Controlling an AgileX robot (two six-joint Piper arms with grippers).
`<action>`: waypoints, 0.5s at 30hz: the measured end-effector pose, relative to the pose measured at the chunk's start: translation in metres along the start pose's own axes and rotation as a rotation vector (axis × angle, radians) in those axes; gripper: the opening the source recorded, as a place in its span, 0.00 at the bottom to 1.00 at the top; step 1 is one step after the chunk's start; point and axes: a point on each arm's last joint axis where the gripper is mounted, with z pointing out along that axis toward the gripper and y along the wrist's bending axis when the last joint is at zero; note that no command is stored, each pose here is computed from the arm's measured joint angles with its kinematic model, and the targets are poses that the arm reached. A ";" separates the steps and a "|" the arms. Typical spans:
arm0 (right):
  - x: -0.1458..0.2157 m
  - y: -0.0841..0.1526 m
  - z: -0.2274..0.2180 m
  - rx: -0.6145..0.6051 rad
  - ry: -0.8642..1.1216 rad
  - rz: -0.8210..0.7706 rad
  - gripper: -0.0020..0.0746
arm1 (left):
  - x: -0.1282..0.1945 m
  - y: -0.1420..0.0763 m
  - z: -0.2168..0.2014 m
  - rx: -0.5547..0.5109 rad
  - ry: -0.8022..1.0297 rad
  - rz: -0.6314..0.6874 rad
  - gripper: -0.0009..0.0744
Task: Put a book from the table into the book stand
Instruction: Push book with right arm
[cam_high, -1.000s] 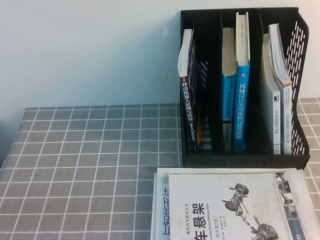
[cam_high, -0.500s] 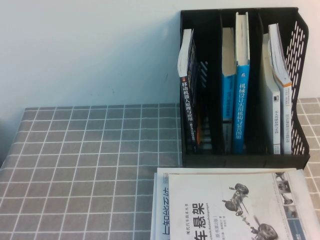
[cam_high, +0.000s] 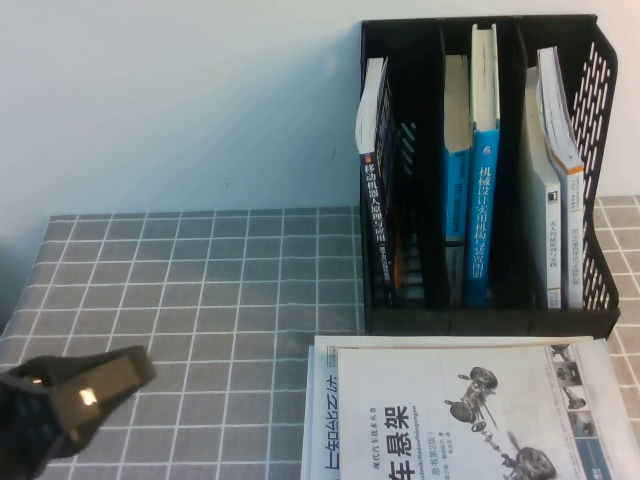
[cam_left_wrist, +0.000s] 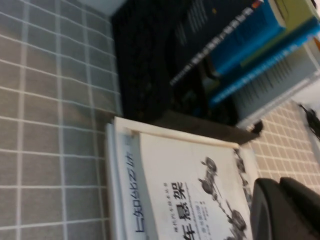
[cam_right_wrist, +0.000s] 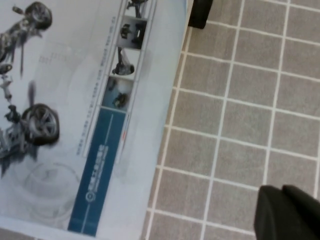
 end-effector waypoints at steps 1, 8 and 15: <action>-0.005 -0.001 0.009 -0.003 0.012 0.003 0.02 | 0.000 0.000 0.005 0.026 0.024 -0.004 0.01; -0.023 -0.009 0.067 -0.015 0.110 0.032 0.02 | -0.001 0.011 0.031 0.049 0.143 0.038 0.01; -0.025 -0.009 0.112 -0.066 0.186 0.092 0.02 | 0.000 0.019 0.041 0.037 0.192 0.021 0.01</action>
